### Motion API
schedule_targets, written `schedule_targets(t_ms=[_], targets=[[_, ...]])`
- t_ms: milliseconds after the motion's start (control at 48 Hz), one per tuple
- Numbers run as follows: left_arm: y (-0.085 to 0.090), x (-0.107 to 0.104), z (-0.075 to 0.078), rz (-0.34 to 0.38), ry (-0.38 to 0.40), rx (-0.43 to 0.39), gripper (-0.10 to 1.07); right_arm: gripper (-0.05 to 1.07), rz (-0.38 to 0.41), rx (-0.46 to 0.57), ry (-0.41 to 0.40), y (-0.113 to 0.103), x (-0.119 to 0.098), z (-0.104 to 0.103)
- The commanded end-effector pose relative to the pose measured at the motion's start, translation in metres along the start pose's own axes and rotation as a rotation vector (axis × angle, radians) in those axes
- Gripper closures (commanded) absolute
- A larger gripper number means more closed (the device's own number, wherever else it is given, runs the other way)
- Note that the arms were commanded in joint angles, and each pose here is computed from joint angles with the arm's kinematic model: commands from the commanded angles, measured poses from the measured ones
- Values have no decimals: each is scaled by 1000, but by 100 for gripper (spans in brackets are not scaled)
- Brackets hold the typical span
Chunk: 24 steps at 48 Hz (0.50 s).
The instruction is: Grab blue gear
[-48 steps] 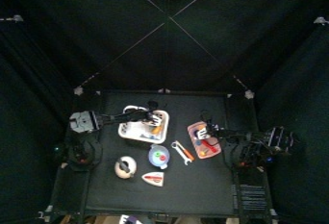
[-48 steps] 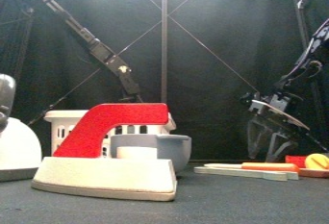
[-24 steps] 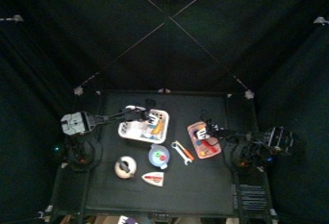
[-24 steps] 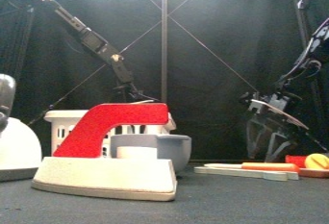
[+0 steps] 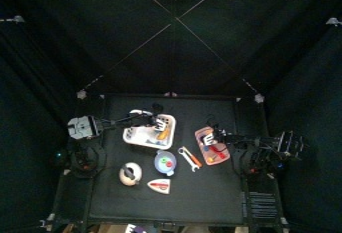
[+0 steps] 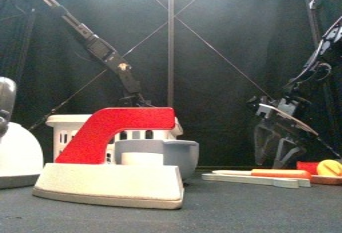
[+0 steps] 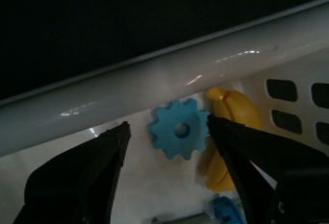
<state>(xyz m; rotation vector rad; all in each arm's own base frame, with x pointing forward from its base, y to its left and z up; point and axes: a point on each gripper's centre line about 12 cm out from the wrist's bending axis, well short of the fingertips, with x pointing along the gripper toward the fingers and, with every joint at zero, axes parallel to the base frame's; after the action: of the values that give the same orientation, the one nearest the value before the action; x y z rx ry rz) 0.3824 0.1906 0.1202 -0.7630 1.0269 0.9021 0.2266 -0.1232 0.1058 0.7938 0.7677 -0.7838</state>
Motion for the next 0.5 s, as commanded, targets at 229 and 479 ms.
schedule_targets(t_ms=[229, 479], targets=[[-8, 2, 10, 9, 1, -3, -1, 10, 15, -15, -5, 9, 4, 6], [-8, 6, 8, 18, 12, -4, -1, 10, 15, -25, 3, 12, 7, 6]])
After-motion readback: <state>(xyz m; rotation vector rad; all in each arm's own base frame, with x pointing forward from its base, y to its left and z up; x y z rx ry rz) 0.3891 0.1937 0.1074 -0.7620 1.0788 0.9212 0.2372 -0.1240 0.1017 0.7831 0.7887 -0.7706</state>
